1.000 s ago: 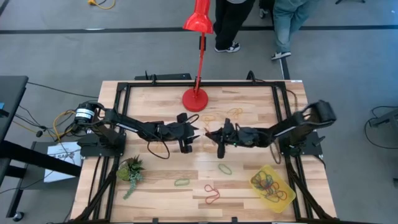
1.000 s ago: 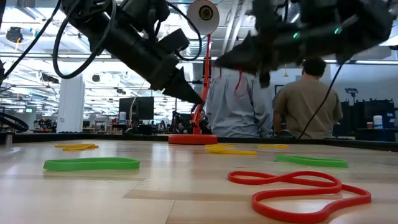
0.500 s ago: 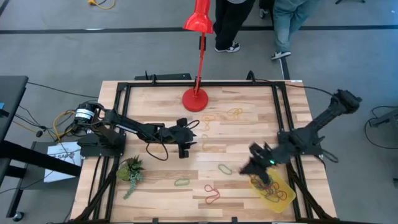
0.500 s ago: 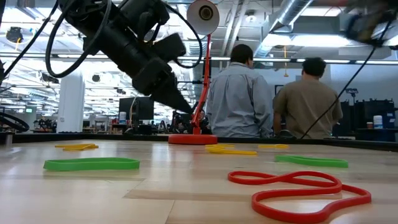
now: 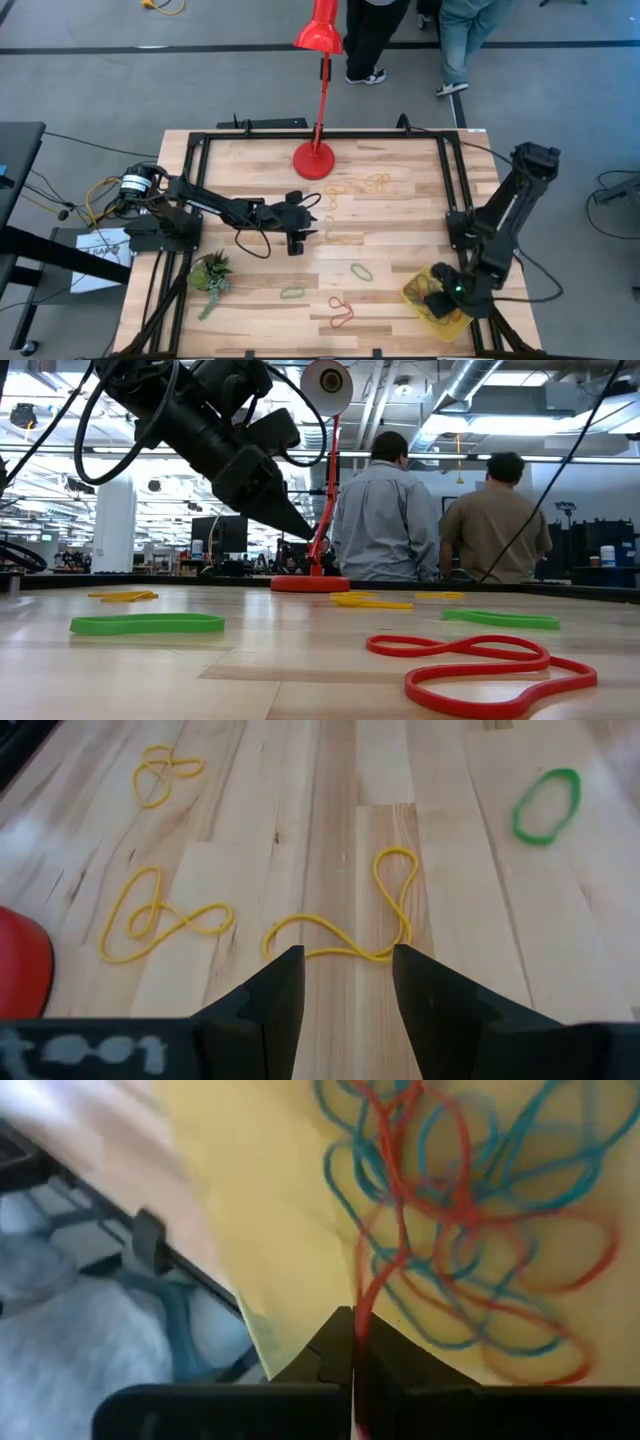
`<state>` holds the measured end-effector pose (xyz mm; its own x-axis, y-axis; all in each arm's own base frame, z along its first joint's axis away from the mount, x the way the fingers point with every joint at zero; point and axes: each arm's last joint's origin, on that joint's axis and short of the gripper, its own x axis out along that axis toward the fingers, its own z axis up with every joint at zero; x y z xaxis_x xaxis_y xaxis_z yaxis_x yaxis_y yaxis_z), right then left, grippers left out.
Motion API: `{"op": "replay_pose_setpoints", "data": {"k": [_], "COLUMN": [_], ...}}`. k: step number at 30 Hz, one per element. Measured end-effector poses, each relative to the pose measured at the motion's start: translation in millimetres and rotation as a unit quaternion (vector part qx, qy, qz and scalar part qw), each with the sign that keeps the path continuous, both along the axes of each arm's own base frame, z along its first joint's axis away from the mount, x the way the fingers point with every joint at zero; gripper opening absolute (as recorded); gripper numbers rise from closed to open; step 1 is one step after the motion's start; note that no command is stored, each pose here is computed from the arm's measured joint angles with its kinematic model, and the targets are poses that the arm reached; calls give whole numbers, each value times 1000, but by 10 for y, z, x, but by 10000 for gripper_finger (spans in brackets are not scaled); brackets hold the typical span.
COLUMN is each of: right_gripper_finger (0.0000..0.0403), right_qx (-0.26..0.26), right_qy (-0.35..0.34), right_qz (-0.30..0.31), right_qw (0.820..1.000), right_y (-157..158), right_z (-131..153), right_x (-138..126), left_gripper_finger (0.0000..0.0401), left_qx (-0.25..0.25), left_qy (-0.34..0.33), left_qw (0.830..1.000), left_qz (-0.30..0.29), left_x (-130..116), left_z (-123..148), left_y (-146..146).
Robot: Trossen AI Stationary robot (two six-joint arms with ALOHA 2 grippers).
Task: Pick and place rubber bands into bin
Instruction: Put the red rubber band into the container
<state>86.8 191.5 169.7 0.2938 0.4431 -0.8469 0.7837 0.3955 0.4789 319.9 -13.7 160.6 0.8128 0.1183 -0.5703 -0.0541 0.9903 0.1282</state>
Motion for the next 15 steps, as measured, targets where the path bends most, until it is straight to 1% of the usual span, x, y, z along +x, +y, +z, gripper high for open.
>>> {"op": "replay_pose_setpoints", "data": {"k": [5,8,12,15], "right_gripper_finger": [0,0,0,0], "right_qx": [41,58,41,17], "right_qy": [-16,-6,18,28], "right_qz": [4,10,17,11], "right_qw": [999,998,999,999], "right_y": [151,172,145,100], "right_z": [-64,-69,-110,-151], "right_x": [107,139,121,141], "left_gripper_finger": [145,145,145,145], "left_qx": [2,4,3,5], "left_qy": [-13,-24,-33,-32], "left_qw": [1000,1000,999,999], "left_qz": [1,0,-1,-1], "left_x": [13,27,35,35], "left_z": [20,40,53,53], "left_y": [3,2,1,2]}}
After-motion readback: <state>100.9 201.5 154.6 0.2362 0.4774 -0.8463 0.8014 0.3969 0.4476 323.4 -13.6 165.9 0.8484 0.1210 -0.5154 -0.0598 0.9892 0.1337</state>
